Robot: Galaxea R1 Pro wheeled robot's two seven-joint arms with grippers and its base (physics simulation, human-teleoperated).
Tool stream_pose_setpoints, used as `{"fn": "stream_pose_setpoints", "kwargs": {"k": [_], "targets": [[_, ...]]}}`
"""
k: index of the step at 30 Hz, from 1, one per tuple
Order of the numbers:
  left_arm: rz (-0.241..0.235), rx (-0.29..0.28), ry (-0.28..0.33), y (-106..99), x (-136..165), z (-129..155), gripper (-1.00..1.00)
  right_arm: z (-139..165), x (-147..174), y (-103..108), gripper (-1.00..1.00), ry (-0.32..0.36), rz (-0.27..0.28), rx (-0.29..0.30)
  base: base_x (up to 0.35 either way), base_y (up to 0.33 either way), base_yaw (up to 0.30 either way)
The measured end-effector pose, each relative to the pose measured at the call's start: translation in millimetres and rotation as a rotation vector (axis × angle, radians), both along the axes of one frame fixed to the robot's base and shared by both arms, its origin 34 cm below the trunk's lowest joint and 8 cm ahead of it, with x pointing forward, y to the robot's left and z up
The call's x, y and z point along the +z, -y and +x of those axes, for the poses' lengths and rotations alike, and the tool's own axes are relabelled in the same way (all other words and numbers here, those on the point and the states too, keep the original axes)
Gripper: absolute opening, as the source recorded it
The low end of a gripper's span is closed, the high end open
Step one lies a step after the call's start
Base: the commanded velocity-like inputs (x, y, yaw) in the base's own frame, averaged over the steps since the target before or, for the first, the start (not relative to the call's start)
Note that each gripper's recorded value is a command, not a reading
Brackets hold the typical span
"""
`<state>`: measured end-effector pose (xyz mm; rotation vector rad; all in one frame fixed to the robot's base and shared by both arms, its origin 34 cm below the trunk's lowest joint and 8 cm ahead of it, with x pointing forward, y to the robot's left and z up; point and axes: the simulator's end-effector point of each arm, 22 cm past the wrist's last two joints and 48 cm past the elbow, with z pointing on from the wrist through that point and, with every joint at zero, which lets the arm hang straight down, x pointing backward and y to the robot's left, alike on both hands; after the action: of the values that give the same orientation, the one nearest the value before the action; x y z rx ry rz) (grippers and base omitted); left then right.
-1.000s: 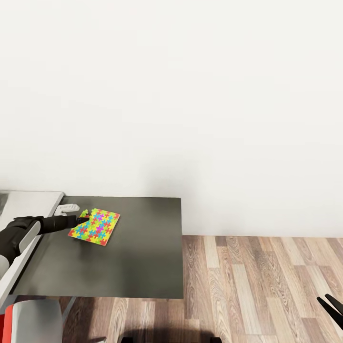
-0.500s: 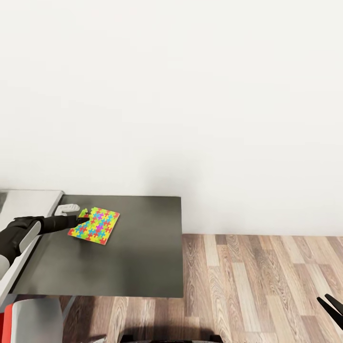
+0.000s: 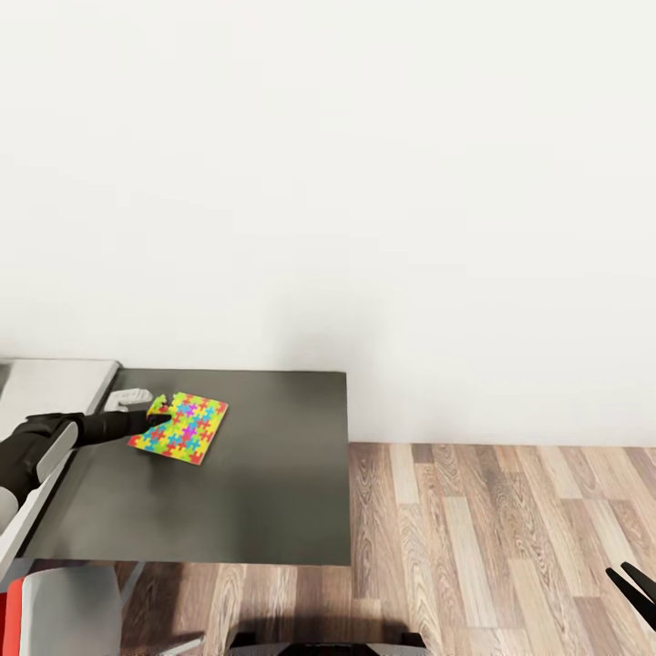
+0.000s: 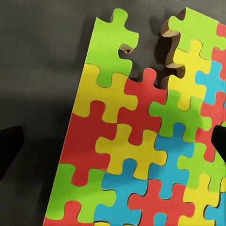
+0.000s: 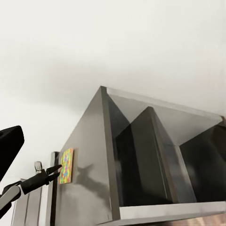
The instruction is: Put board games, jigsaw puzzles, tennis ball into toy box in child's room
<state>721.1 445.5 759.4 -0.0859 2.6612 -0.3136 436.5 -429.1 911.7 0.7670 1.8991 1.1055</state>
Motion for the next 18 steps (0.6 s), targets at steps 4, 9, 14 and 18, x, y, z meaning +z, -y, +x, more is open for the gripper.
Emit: {"fn": "stream_pose_setpoints", "kwargs": {"k": [4,9,14,18], "targets": [[0.016,0.006,0.006,-8.3,1.0,0.8,1.00,0.0,-0.5,0.2,1.00,-0.001,-0.001,0.000,0.000,-0.166,0.000],[0.005,0.008,0.009,-3.3,0.3,2.1,1.00,0.0,-0.4,0.1,1.00,0.000,-0.001,-0.001,0.000,-0.098,0.000],[0.006,0.010,0.009,-4.5,0.5,2.0,1.00,0.1,-0.4,-0.4,1.00,0.001,0.000,-0.001,0.000,-0.138,0.000],[0.005,0.009,0.009,-3.7,0.4,2.1,1.00,0.1,-0.3,-0.1,1.00,0.003,-0.002,-0.001,0.000,-0.141,0.000]]}}
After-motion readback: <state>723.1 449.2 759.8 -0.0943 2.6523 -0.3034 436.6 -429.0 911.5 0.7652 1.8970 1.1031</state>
